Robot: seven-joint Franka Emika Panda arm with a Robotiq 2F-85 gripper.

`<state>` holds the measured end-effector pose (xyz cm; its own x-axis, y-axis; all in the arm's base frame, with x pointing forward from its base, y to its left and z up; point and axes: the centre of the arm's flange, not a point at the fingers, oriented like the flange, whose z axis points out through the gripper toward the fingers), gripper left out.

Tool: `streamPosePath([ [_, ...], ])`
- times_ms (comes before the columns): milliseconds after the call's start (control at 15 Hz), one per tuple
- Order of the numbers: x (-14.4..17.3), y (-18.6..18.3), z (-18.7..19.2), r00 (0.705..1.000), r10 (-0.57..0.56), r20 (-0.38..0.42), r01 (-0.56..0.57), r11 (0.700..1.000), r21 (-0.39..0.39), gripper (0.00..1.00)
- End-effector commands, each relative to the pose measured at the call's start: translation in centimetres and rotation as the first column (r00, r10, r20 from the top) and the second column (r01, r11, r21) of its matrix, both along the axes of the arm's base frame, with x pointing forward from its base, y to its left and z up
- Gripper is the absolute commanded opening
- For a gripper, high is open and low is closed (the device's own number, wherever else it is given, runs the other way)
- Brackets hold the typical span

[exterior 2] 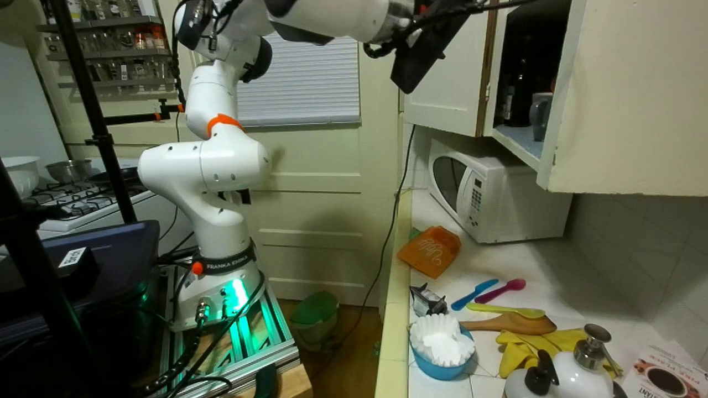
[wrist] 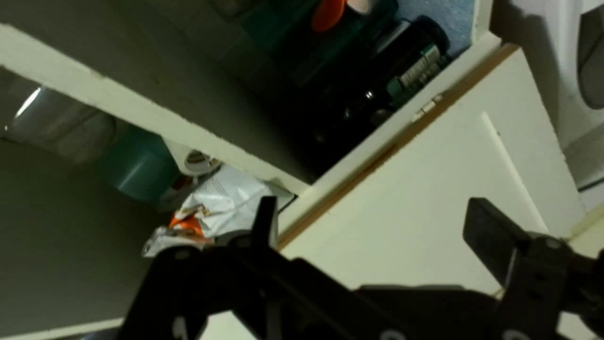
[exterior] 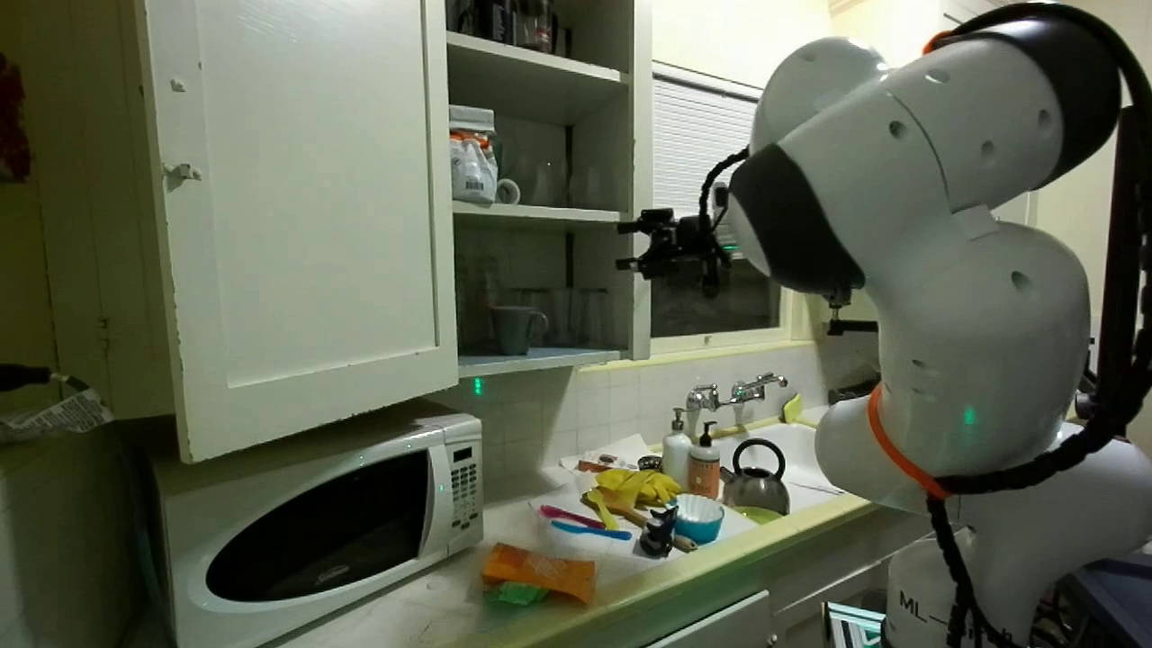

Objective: Put the orange spoon in the grey block in the cabinet

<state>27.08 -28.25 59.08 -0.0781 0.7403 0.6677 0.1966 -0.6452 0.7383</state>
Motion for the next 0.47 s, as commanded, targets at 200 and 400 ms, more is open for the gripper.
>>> streamPosePath([
  [200, -11.4, 0.2, 7.3, 0.95, 0.302, 0.086, -0.302, 0.953, -0.012, 1.0],
  [400, -11.0, -0.2, 5.4, 0.975, 0.203, 0.094, -0.202, 0.979, -0.017, 1.0],
])
